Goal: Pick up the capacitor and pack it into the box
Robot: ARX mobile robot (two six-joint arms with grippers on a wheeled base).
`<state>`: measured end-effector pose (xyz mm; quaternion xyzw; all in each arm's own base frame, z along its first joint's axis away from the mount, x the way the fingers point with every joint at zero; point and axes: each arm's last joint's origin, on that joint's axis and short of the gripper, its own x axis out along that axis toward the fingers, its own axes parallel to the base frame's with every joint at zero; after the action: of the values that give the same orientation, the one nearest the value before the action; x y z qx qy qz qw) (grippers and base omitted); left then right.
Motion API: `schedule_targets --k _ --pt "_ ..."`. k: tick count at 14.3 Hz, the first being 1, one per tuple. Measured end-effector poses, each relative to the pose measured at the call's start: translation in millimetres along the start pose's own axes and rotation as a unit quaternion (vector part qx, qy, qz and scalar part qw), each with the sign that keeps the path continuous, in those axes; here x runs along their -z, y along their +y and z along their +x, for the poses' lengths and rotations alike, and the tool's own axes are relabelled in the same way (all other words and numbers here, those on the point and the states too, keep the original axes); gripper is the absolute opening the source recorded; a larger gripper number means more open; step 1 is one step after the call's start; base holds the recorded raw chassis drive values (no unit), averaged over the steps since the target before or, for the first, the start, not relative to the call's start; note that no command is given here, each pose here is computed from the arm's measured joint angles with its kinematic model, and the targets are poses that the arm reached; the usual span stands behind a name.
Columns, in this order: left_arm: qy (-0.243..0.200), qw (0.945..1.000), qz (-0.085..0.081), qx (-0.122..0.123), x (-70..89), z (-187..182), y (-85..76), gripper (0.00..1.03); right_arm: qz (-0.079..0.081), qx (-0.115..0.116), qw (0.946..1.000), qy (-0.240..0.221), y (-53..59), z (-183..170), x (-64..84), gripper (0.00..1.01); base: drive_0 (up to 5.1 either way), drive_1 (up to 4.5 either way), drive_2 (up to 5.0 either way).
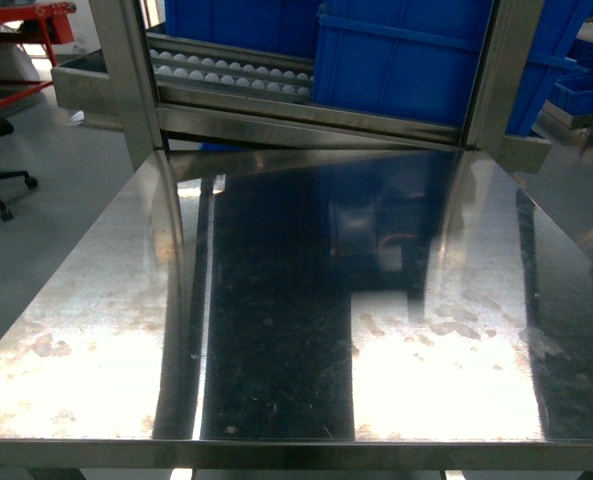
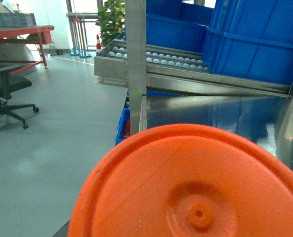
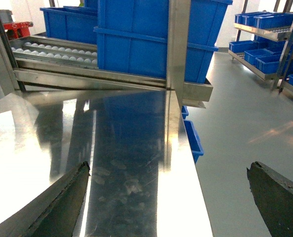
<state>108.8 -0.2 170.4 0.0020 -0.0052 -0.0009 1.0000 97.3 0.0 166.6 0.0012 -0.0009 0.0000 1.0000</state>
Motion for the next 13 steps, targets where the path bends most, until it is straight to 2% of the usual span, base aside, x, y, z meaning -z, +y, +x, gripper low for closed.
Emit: schedule_targets --k 1,2,3,13 --pt "0.002 1.0000 0.000 0.000 0.5 -1 0.0 0.42 0.000 0.000 1.0000 0.000 0.0 0 0.0 0.98 0.0 0.00 0.0" --pt "0.026 0.9997 0.000 0.001 6.1 -7 -0.1 0.42 0.000 0.000 1.0000 0.000 0.0 0 0.0 0.98 0.0 0.00 0.0" --pt "0.001 1.0000 0.000 0.000 2.4 -11 0.0 0.42 0.000 0.000 1.0000 0.000 0.0 0 0.0 0.98 0.0 0.00 0.0" --pt "0.007 1.0000 0.000 0.000 3.5 -11 0.0 0.42 0.000 0.000 1.0000 0.000 0.0 0 0.0 0.98 0.0 0.00 0.0"
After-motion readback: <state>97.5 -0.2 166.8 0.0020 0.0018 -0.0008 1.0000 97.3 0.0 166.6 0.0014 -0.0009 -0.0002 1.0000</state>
